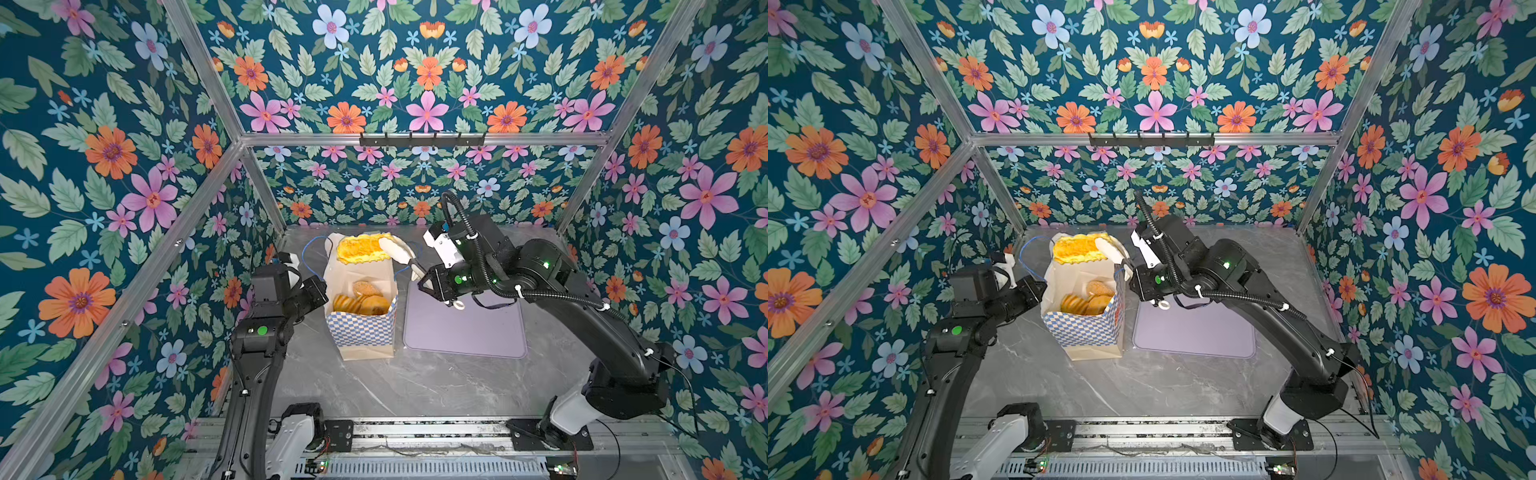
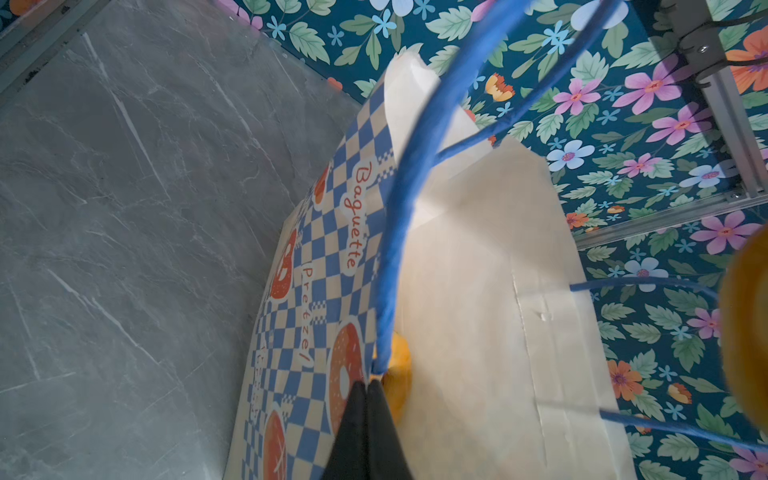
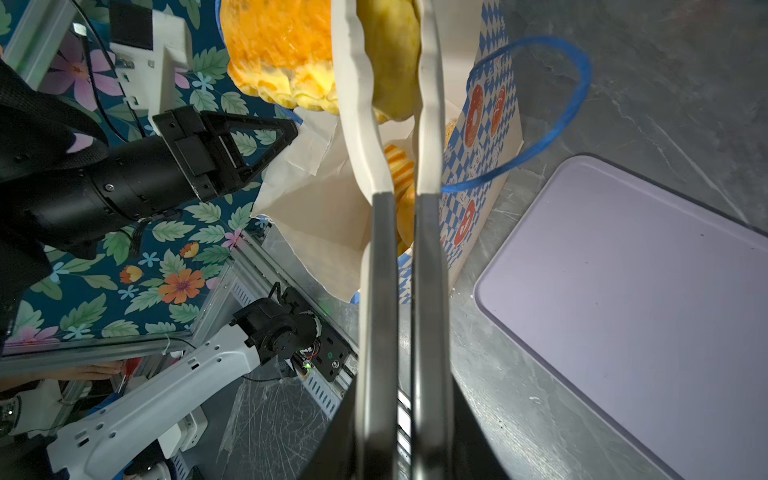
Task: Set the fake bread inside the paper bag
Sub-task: 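Carry the ridged yellow bread with the right gripper's tongs over the bag opening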
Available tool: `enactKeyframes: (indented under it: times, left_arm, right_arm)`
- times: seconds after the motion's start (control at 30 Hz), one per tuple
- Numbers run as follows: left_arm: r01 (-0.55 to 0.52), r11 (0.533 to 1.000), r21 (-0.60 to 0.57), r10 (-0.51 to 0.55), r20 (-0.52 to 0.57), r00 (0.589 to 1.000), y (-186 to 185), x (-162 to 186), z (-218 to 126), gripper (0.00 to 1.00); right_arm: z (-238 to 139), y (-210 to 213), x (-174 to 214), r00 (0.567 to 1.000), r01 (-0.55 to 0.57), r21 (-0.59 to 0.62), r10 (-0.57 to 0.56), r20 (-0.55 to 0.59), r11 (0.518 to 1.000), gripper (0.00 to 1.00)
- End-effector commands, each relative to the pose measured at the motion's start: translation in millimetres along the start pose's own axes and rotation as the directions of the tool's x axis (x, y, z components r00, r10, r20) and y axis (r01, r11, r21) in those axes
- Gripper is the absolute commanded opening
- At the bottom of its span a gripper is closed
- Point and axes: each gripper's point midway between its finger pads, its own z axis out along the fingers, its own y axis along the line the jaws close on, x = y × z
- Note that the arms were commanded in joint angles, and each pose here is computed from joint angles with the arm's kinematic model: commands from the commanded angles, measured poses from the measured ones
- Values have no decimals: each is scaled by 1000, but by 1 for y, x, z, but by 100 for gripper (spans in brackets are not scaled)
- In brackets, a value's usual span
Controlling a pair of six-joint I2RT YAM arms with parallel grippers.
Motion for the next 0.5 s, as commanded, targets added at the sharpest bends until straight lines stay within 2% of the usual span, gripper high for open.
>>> enactKeyframes:
  times: [0.0, 0.23, 0.47]
  left_arm:
    - [-7, 1000, 8, 7, 12, 1000, -2, -3, 0, 5]
    - [-8, 1000, 7, 8, 13, 1000, -1, -2, 0, 5]
    - [-9, 1000, 4, 9, 11, 1000, 0, -1, 0, 5]
  right_arm:
    - [4, -1, -4, 1000, 27, 32, -27, 10, 999, 28]
    - [26, -3, 2, 995, 89, 123, -83, -50, 988, 30]
    - [35, -5, 6, 992, 106, 148, -95, -77, 983, 32]
